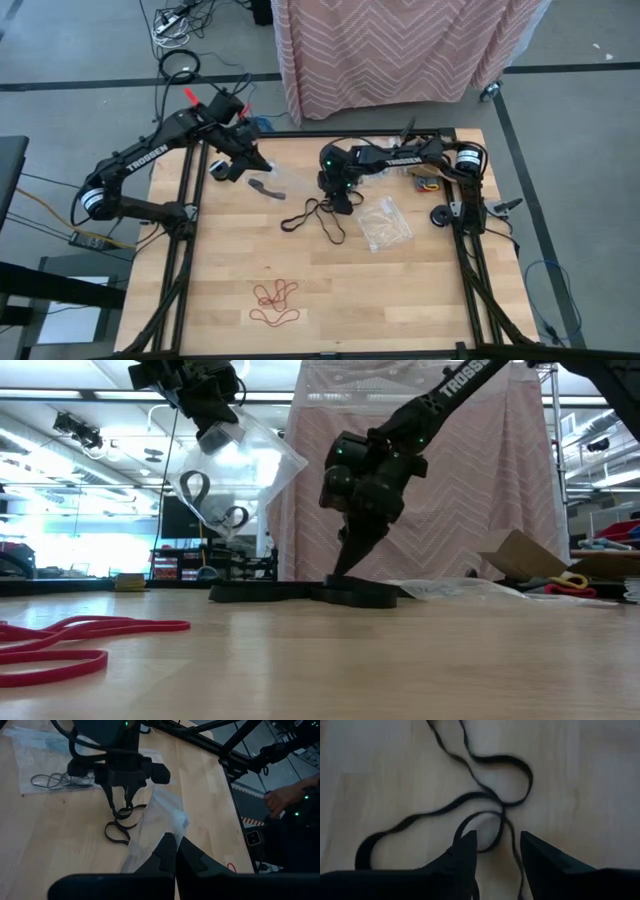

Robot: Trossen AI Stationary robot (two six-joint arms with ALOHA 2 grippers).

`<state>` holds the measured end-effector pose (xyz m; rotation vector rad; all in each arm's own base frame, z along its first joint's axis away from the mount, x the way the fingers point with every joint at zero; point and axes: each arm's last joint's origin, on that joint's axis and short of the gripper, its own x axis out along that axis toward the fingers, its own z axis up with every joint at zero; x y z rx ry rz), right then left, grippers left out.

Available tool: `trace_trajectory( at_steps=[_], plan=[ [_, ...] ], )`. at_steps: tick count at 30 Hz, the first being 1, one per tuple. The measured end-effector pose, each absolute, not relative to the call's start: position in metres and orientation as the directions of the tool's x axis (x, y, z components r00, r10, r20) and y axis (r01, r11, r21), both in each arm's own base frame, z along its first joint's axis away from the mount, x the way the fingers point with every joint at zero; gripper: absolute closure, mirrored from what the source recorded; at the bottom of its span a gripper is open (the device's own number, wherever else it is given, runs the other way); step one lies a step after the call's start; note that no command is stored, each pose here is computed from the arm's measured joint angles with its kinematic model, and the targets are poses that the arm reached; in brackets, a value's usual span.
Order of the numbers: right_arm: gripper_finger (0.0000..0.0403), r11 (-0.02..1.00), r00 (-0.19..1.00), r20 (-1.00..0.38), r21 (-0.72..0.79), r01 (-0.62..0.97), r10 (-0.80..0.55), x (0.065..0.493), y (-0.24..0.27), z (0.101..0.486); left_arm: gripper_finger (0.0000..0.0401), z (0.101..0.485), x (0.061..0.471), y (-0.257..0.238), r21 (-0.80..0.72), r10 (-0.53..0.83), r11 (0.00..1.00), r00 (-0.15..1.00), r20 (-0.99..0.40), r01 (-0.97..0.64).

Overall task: Sort rubber bands
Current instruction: Put the black rubber band into the left transparent zip bag

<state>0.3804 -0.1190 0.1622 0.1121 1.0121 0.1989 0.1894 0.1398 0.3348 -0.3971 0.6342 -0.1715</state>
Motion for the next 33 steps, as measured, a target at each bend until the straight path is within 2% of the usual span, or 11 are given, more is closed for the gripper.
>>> trace_trajectory(
  at_steps=[22,33],
  plan=[
    [0.0330,0.987,0.560,-0.813,0.137,-0.080,0.158,0.383,-0.120,0.158,0.0401,0.335,0.190,0.140,-0.413,-0.275,0.910,0.795,-0.542,0.034],
    [0.0329,0.984,0.552,-0.817,0.172,-0.044,0.167,0.373,-0.116,0.139,0.0401,0.335,0.189,0.140,-0.414,-0.275,0.910,0.794,-0.542,0.032]
  ],
)
